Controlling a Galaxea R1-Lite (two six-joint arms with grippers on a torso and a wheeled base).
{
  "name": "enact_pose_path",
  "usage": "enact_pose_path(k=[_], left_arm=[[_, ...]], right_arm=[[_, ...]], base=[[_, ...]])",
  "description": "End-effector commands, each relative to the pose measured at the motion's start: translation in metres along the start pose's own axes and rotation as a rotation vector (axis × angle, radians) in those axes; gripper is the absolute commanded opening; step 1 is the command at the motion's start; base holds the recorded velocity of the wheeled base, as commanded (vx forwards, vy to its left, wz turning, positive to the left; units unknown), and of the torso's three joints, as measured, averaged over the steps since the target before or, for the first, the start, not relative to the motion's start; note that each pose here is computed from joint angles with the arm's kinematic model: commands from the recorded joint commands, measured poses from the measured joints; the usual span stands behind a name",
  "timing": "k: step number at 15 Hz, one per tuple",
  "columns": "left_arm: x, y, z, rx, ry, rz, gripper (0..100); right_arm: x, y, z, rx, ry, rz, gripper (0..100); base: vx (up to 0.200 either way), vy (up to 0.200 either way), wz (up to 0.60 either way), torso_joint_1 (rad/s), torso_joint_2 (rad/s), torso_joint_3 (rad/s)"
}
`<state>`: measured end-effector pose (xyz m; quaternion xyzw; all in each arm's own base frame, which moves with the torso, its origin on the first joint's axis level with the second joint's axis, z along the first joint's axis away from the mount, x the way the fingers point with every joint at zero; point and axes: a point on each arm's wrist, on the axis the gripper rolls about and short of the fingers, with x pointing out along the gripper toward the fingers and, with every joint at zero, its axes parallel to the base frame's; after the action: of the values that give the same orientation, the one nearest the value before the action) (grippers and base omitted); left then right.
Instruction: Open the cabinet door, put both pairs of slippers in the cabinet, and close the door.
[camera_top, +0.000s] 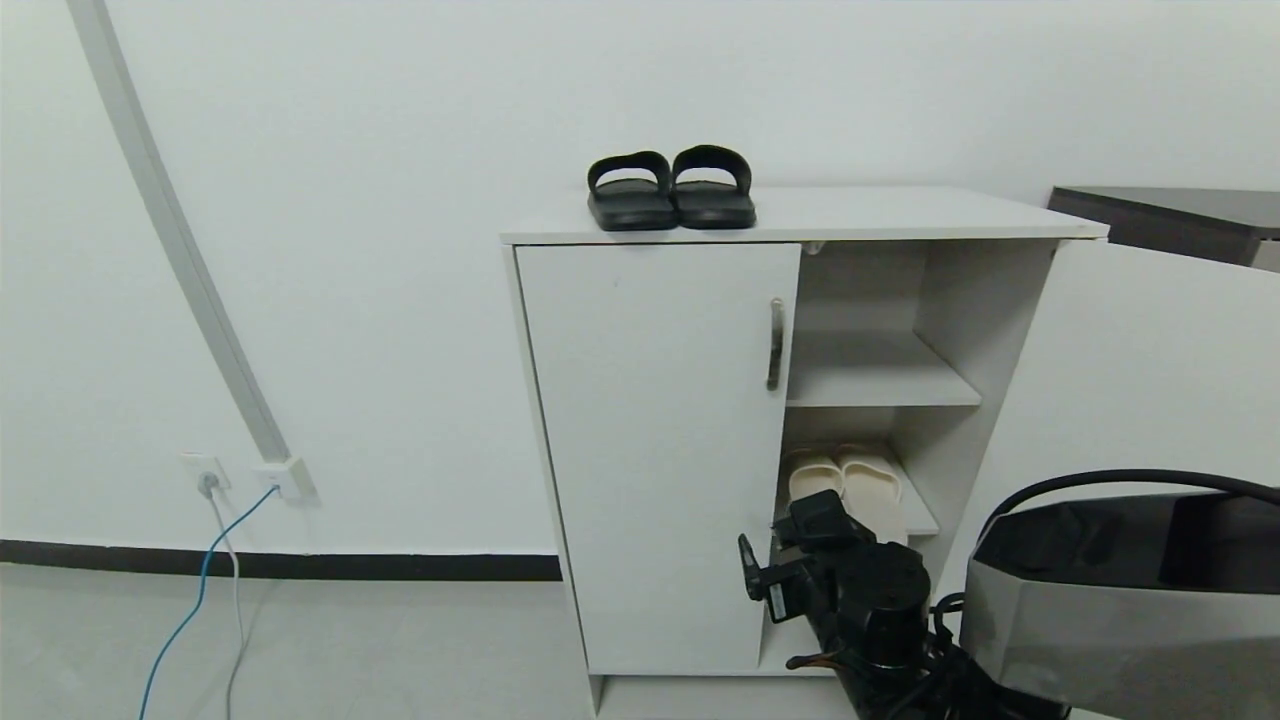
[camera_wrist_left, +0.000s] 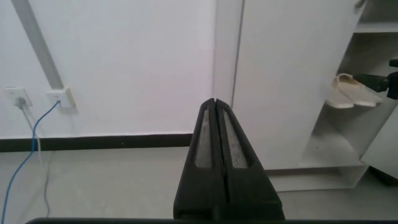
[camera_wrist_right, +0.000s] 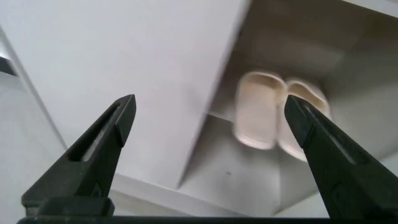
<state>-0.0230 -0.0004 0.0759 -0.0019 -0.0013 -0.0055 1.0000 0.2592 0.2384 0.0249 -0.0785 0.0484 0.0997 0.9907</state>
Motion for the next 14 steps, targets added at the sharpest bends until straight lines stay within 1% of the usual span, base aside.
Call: enact_pose_path(k=[1,2,14], left_arm=[[0.0001,0.0,0.0,-0.001,0.001,0.0,0],[0.0001,0.0,0.0,-0.001,0.001,0.0,0],[0.0001,0.0,0.0,-0.001,0.001,0.0,0]], right_arm=[[-0.0001,0.0003,-0.0017,-0.003,0.005,0.0,100],[-0.0001,0.0003,-0.0017,-0.003,0.005,0.0,100],[0.0005,0.0007,-0.0016,0.002,0.003,0.003,100]], base=[[0.0,0.2,0.0,-0.002,-0.01,0.002],[0.0,0.2,0.0,0.002,0.01,0.002],[0.0,0.0,0.0,0.0,0.0,0.0]])
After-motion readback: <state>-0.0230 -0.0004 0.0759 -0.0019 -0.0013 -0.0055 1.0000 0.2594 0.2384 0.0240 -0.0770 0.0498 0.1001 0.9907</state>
